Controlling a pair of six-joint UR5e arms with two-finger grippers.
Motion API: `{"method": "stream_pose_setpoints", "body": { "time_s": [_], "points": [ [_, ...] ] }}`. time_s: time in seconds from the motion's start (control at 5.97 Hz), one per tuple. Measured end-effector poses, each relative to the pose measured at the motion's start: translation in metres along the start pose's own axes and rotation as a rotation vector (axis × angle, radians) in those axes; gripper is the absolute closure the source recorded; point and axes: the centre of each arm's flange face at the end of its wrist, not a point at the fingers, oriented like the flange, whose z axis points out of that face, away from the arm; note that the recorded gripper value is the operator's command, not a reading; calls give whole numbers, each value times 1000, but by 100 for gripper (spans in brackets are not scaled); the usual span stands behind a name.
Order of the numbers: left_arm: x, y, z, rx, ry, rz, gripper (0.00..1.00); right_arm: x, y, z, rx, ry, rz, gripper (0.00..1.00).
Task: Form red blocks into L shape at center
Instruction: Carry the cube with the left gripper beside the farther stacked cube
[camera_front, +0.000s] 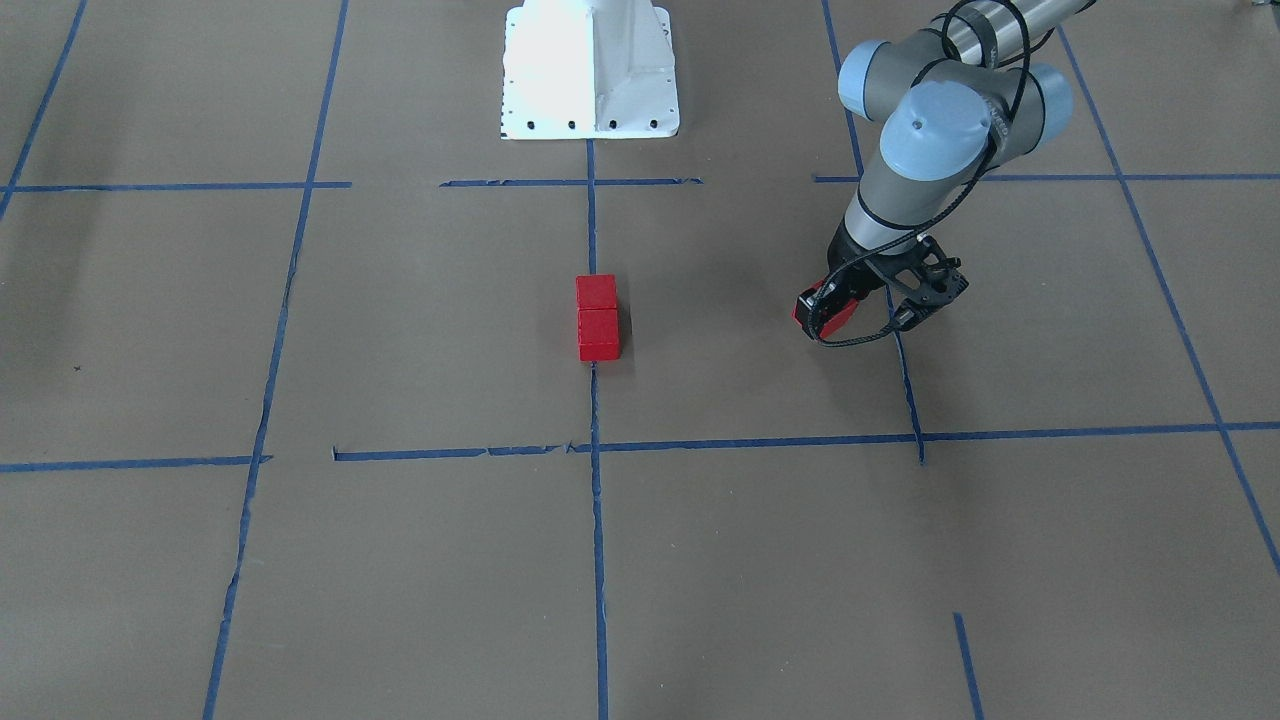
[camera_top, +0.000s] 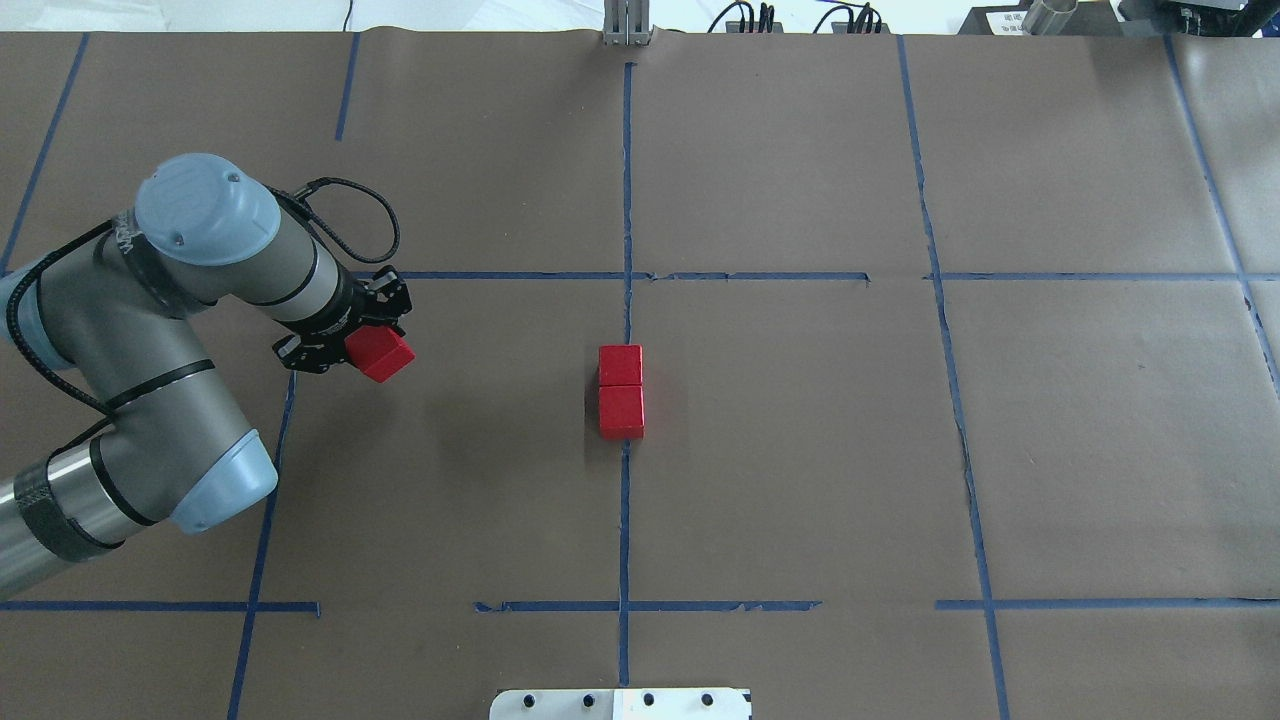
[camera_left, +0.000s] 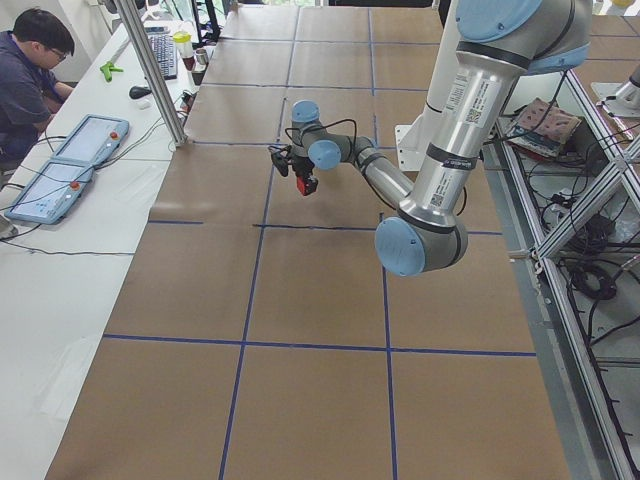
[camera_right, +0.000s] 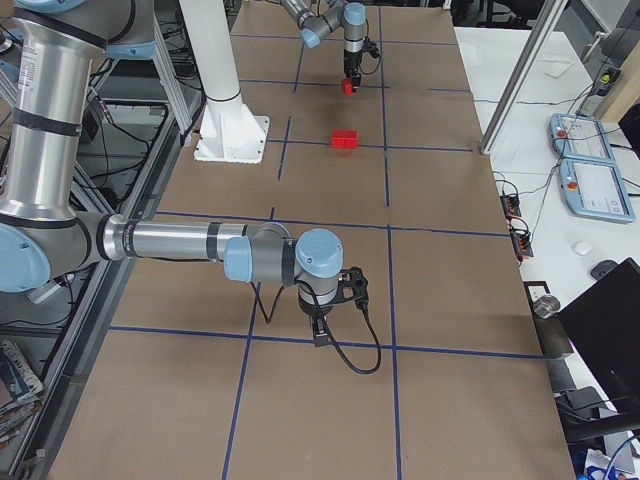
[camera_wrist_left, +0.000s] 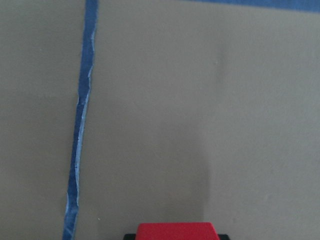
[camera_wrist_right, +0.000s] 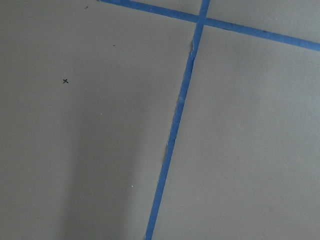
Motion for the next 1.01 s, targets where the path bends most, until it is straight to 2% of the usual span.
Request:
{"method": "stream_pose_setpoints", "body": {
  "time_s": [0.17,0.34,0.5,0.67,1.01],
  "points": [
    [14,16,-2,3,20,-271,89,0,0,0,0,0,0,0],
    [25,41,10,-8,7,-459,89,0,0,0,-1,0,-1,0],
    [46,71,28,-14,-22,-579,87,0,1,0,-1,0,-1,0],
    [73,100,42,-12,-51,-638,87,0,1,0,-1,1,-2,0],
    [105,139,54,-16,-79,-681,86,0,1,0,-1,1,-3,0]
  ]
}}
